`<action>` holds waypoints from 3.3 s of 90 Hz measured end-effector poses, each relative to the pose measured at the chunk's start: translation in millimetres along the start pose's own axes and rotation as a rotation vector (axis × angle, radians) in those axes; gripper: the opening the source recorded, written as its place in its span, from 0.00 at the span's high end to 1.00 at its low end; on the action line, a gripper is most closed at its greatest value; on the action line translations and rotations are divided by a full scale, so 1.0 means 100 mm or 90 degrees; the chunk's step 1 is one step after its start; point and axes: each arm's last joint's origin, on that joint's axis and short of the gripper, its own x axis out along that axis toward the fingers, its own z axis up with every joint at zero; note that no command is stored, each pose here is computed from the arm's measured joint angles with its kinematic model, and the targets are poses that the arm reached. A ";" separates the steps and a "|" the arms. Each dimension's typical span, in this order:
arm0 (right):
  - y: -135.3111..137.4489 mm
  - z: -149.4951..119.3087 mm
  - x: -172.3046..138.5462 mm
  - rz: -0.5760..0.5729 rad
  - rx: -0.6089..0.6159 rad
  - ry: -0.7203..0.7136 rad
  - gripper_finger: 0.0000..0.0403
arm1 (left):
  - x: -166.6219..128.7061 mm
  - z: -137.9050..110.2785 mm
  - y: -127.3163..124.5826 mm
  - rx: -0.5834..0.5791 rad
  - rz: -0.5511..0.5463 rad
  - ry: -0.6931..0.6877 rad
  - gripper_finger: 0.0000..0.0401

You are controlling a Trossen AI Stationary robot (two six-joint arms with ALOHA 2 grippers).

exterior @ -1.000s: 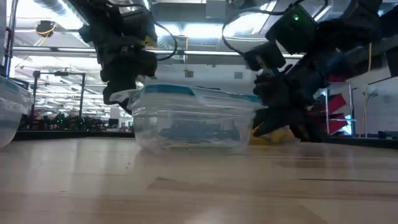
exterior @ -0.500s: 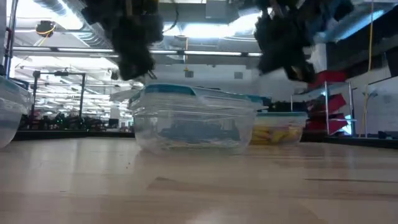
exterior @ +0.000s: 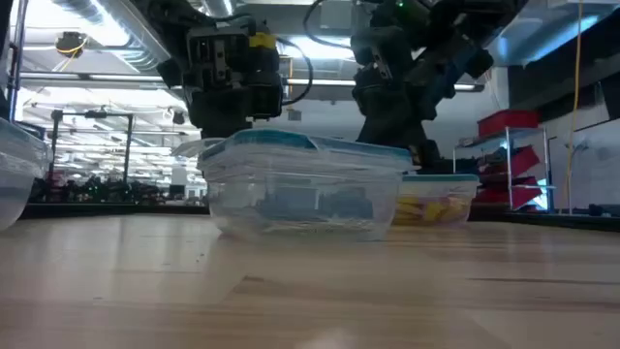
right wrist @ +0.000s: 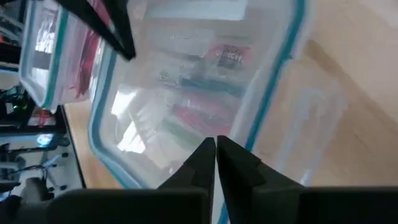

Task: Sort candy
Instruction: Close the square transparent bin

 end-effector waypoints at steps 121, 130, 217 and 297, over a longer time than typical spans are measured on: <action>-0.16 -0.02 0.05 -0.136 0.034 -0.062 1.00 | 0.07 0.23 0.20 0.069 0.248 -0.074 1.00; -0.18 -0.02 0.08 -0.145 0.040 -0.077 1.00 | 0.08 0.23 0.20 0.085 0.254 -0.070 1.00; -0.27 0.71 -0.42 -0.237 0.072 -0.188 1.00 | -0.49 0.19 -0.11 0.068 0.304 -0.086 1.00; 0.25 0.65 -0.13 -0.148 -0.060 -0.025 1.00 | -0.62 0.12 0.03 0.006 0.434 -0.091 1.00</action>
